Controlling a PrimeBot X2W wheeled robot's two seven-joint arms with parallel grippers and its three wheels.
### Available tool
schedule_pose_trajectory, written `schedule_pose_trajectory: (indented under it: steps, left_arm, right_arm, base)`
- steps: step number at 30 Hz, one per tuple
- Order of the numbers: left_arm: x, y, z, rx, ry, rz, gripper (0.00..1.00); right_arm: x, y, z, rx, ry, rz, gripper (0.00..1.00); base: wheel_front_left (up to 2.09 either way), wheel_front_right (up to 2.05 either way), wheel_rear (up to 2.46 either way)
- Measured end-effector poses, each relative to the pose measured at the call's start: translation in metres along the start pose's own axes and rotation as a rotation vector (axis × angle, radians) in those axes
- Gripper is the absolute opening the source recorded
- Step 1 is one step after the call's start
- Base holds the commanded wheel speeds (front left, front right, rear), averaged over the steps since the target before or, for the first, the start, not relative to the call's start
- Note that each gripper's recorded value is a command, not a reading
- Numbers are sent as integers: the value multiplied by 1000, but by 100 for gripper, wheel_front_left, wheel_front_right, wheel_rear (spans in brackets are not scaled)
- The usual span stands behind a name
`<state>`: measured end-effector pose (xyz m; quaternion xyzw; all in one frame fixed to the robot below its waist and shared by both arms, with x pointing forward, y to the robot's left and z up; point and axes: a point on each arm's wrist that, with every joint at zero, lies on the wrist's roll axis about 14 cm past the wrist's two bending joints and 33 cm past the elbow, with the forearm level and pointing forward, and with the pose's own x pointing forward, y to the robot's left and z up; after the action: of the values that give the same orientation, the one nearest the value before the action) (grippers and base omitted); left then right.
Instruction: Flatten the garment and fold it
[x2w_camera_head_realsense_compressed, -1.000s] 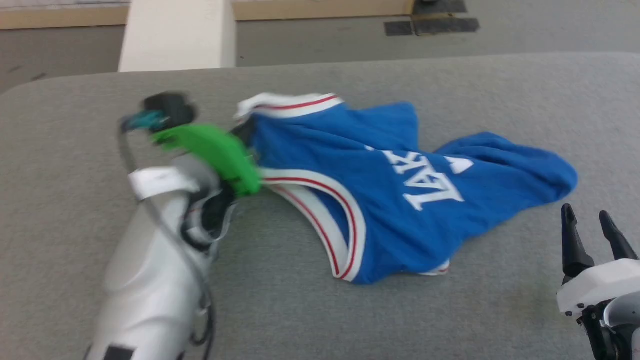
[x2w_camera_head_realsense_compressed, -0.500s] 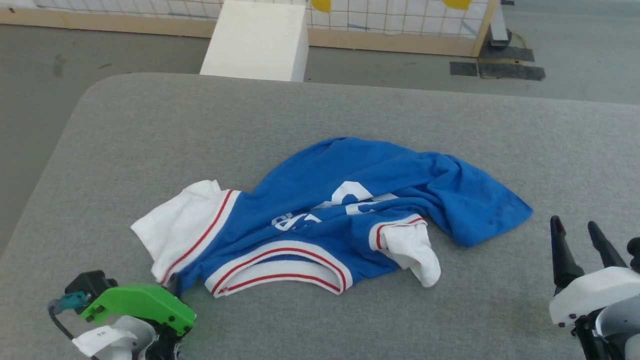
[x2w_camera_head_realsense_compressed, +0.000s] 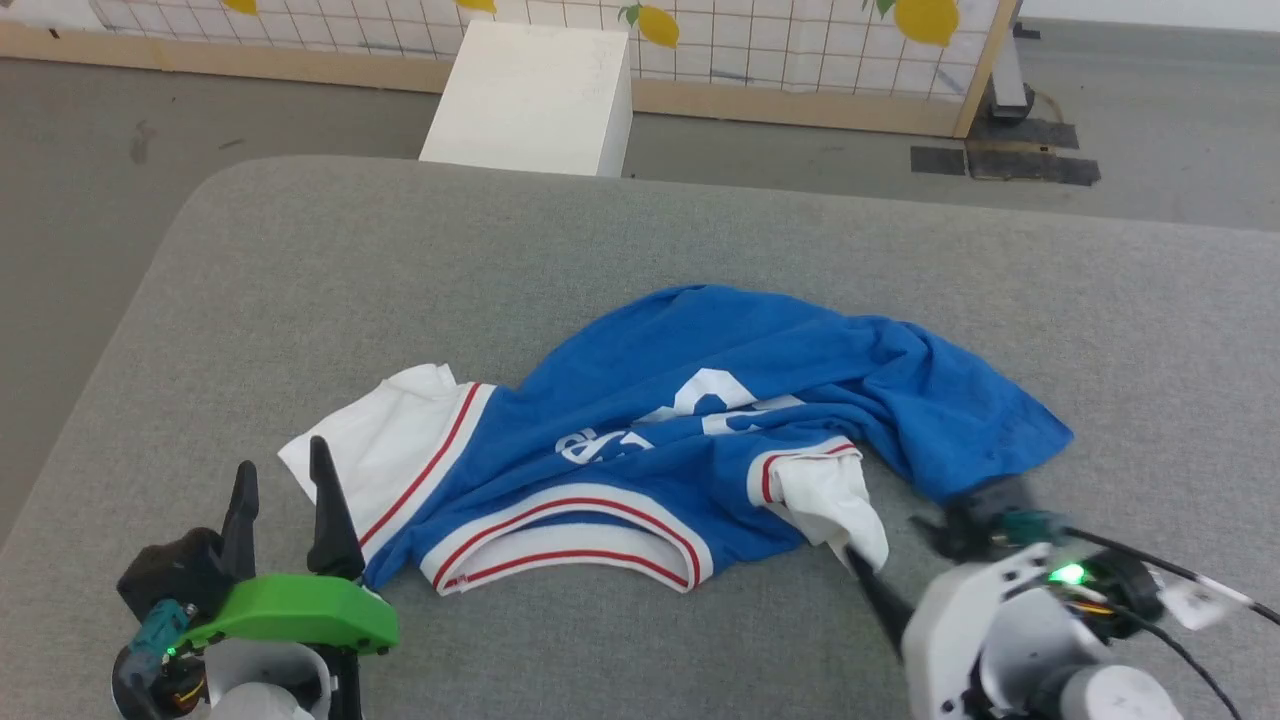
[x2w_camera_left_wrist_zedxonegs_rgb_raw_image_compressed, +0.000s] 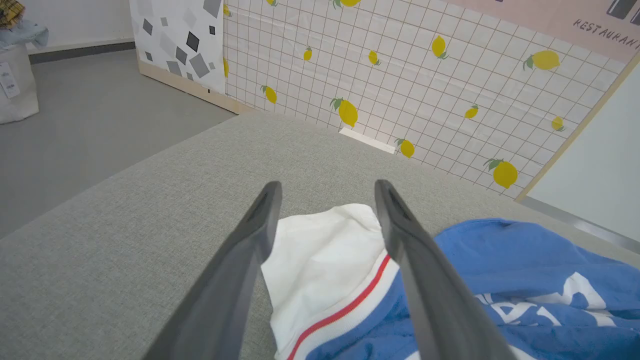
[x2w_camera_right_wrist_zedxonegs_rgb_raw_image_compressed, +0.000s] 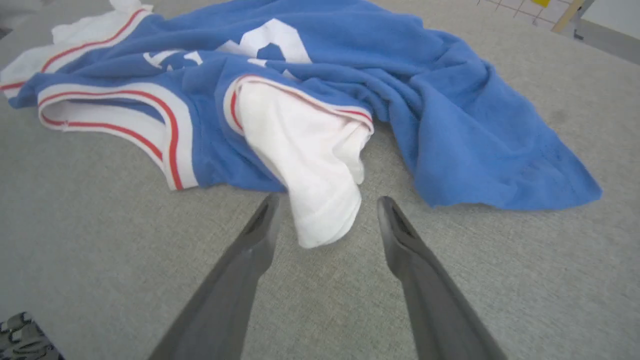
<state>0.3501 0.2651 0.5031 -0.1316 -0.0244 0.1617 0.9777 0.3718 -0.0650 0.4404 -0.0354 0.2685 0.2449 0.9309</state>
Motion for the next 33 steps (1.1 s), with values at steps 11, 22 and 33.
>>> schedule_pose_trajectory:
  steps: [11,22,33]
  left_arm:
    - [0,-3,-15,26,19,41,100]
    - [0,15,-28,4,49,122,100]
    - [14,28,-74,-35,472,151,100]
  right_arm:
    - [37,16,-13,-151,159,82,100]
    - [48,11,-7,-71,135,107,0]
    - [13,-57,5,5,88,-64,0]
  base:
    - [0,0,0]
    - [0,0,0]
    - [0,0,0]
